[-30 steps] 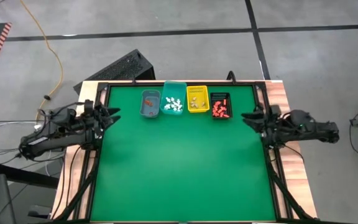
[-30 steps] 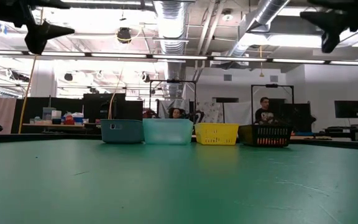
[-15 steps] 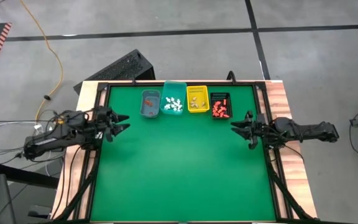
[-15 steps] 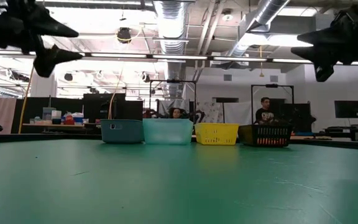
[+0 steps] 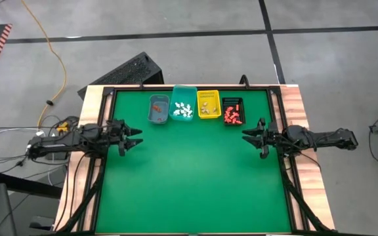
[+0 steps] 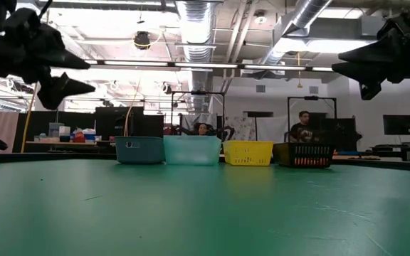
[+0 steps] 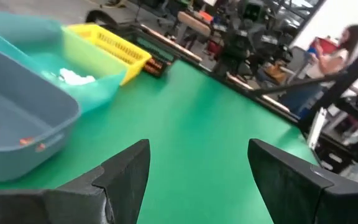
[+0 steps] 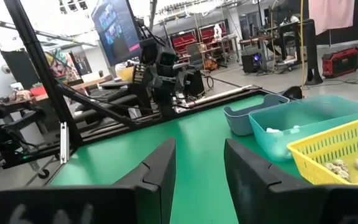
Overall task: Sort Halloween decoration
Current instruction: Return to Home Position
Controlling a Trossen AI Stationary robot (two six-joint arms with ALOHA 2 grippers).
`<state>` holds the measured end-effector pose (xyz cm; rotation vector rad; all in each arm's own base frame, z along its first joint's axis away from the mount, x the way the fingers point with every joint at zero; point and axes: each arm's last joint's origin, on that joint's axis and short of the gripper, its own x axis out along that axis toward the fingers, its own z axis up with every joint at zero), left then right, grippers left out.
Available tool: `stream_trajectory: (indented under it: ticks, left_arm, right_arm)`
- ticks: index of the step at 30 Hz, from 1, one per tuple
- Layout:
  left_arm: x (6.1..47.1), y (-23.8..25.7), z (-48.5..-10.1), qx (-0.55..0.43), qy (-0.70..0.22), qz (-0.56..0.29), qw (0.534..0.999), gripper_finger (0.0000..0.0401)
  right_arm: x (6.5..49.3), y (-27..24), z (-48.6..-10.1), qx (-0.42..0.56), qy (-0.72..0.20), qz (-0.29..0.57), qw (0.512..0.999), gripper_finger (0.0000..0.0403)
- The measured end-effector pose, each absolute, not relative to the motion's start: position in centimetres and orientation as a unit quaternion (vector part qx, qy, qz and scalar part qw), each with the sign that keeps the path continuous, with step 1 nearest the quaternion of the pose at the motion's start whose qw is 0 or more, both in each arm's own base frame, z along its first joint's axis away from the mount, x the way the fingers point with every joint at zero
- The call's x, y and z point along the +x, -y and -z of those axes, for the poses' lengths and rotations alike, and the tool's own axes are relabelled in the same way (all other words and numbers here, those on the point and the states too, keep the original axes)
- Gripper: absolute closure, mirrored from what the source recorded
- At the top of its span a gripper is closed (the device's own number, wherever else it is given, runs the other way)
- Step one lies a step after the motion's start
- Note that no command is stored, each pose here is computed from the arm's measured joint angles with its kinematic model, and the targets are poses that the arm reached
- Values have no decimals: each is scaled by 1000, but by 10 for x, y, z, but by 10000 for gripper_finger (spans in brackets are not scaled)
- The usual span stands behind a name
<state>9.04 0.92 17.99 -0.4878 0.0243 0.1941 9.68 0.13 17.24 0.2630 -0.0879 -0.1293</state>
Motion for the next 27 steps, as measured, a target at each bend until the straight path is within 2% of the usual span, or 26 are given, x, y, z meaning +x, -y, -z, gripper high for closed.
stream_trajectory:
  ticks: [9, 17, 27]
  left_arm:
    - [93, -1, -174, -225, -6, -70, 972, 140]
    - [93, -1, -174, -225, 1, -101, 969, 140]
    - [93, -1, -174, -220, -1, -99, 971, 140]
  right_arm:
    - [97, -1, -171, 130, 40, 66, 988, 264]
    - [98, -1, -170, 62, 27, 67, 995, 264]
    - [98, -1, -170, 59, 26, 66, 996, 264]
